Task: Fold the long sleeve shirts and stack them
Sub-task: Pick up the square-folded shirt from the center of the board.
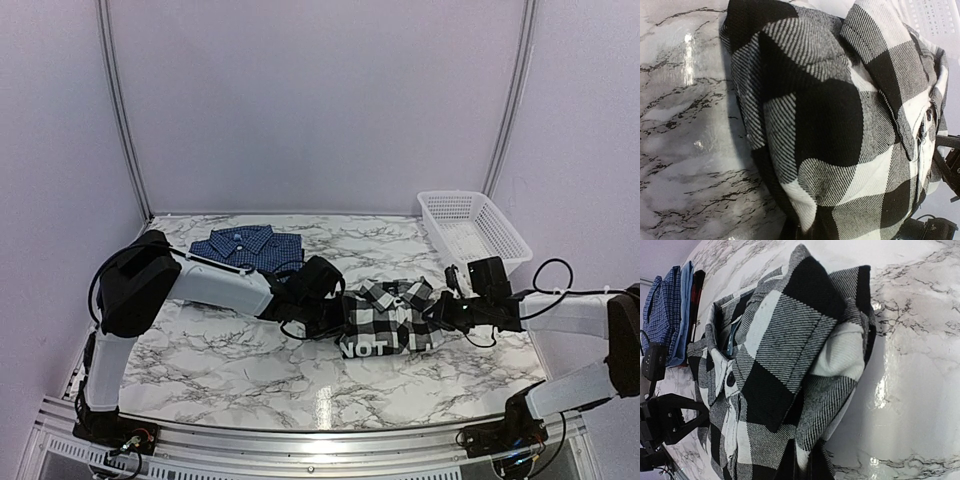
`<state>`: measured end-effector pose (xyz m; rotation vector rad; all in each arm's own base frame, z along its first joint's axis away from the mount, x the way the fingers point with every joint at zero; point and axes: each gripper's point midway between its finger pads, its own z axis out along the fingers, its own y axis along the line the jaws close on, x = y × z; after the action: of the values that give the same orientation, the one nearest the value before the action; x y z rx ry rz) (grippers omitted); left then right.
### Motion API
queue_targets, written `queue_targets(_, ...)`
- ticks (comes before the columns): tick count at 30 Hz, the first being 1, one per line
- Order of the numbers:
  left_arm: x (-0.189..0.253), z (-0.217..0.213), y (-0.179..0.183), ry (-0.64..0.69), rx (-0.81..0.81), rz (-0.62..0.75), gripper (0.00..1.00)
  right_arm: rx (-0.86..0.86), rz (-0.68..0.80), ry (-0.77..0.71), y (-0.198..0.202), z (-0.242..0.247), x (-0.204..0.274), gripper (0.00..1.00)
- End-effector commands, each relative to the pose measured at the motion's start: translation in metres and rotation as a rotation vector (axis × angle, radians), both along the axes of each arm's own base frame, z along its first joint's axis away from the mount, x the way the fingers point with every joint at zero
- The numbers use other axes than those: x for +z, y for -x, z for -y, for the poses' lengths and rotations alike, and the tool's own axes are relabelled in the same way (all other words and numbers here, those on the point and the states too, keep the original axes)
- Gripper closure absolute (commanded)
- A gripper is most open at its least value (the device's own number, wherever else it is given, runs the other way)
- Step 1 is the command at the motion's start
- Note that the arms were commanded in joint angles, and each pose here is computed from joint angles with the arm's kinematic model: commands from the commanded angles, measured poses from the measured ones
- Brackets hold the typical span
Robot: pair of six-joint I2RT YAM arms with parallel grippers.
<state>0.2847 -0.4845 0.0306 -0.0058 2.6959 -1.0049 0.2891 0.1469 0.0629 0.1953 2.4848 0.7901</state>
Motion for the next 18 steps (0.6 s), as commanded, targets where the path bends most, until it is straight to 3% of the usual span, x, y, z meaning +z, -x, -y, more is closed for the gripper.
queue_targets(1, 0.029, 0.001, -0.005, 0.019, 0.006, 0.059, 1.0, -0.008, 0.076, -0.018, -0.013, -0.008, 0.036, 1.0)
queue_targets(18, 0.127, -0.016, -0.024, 0.063, 0.001, 0.232, 1.0, -0.003, 0.214, -0.088, -0.031, -0.036, 0.118, 1.0)
